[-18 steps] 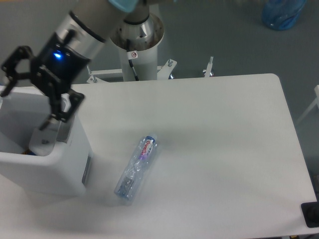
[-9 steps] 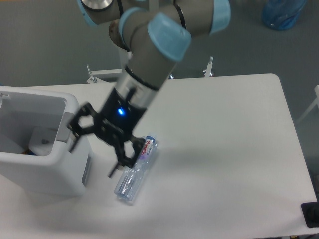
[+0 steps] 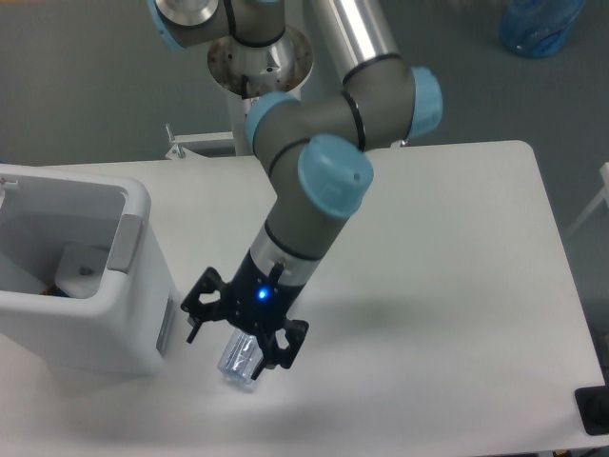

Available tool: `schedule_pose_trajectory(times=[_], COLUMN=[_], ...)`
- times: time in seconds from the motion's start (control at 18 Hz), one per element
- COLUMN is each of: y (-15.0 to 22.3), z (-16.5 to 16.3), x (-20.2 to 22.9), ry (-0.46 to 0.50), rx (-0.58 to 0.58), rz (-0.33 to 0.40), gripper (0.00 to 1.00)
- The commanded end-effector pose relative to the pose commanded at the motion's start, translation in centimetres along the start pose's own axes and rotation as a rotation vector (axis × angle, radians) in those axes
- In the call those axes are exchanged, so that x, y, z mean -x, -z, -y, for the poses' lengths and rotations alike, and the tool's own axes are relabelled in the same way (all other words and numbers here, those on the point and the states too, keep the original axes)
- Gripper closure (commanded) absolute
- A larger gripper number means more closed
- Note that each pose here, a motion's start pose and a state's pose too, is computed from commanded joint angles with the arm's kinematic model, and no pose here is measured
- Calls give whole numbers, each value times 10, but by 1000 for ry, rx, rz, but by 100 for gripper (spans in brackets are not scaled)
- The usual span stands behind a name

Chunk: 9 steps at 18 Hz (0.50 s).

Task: Place the trash in the trash can
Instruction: 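Move the open gripper over the clear water bottle and lower it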

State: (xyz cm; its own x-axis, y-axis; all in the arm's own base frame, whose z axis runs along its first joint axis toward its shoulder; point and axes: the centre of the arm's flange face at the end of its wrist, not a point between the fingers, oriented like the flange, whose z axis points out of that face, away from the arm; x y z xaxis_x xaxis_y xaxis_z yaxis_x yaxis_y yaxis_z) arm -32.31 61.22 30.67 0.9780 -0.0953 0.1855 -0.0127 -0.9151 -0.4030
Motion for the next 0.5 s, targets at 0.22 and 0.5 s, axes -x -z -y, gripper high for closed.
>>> schedule_pose_trajectory(times=[0.22,0.5], y=[-15,-36], z=[-3,-12], x=[6,11], ry=[-21,-34], rx=[28,117], rz=[-2,43], gripper=[0,0])
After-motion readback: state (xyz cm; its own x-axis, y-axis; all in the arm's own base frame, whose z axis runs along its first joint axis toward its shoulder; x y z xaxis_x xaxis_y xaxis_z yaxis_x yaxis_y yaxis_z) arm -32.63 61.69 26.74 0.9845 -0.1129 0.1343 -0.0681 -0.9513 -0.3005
